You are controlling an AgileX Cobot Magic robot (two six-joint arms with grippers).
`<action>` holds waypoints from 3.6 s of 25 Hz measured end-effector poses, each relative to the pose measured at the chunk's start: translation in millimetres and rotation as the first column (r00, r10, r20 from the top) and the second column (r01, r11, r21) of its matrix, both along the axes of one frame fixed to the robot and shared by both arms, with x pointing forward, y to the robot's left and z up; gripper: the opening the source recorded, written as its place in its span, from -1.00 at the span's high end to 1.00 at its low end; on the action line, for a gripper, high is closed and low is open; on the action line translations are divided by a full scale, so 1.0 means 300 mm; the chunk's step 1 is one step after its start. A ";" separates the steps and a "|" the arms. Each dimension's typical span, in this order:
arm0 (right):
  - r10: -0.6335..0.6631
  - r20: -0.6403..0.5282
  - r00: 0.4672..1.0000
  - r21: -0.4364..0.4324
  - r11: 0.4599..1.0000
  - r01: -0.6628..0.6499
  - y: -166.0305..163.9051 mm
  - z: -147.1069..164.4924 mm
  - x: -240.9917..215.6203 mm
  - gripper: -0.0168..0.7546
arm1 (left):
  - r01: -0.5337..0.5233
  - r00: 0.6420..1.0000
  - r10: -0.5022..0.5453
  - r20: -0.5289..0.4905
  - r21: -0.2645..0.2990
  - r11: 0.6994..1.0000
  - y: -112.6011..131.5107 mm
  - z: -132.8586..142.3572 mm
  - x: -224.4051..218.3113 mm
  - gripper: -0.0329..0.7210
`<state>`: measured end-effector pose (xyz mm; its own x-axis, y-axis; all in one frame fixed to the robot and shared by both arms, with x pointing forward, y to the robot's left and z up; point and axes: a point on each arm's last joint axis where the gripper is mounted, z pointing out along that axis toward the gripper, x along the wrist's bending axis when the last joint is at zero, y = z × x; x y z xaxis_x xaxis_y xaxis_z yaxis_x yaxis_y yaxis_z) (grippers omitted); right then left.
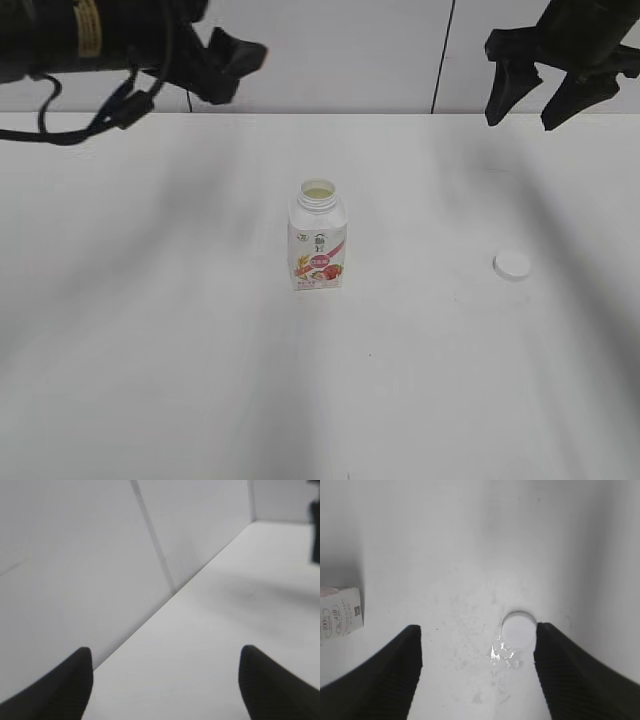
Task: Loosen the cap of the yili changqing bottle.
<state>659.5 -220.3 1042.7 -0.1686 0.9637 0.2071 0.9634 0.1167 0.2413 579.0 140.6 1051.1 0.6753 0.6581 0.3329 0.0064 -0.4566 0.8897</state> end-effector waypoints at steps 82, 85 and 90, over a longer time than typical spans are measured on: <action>-0.016 0.459 0.888 -0.062 0.997 0.050 -0.223 0.039 -1.293 -0.47 | -0.633 0.737 0.536 -0.413 -0.143 0.761 0.534 0.075 -1.193 -0.39; -0.028 0.586 0.810 -0.034 0.998 0.059 -0.234 0.049 -1.363 -0.47 | -0.603 0.763 0.520 -0.384 -0.133 0.786 0.534 0.059 -1.224 -0.39; -0.042 0.724 0.688 -0.001 0.998 0.062 -0.248 0.048 -1.458 -0.47 | -0.591 0.760 0.517 -0.393 -0.088 0.802 0.531 0.027 -1.209 -0.39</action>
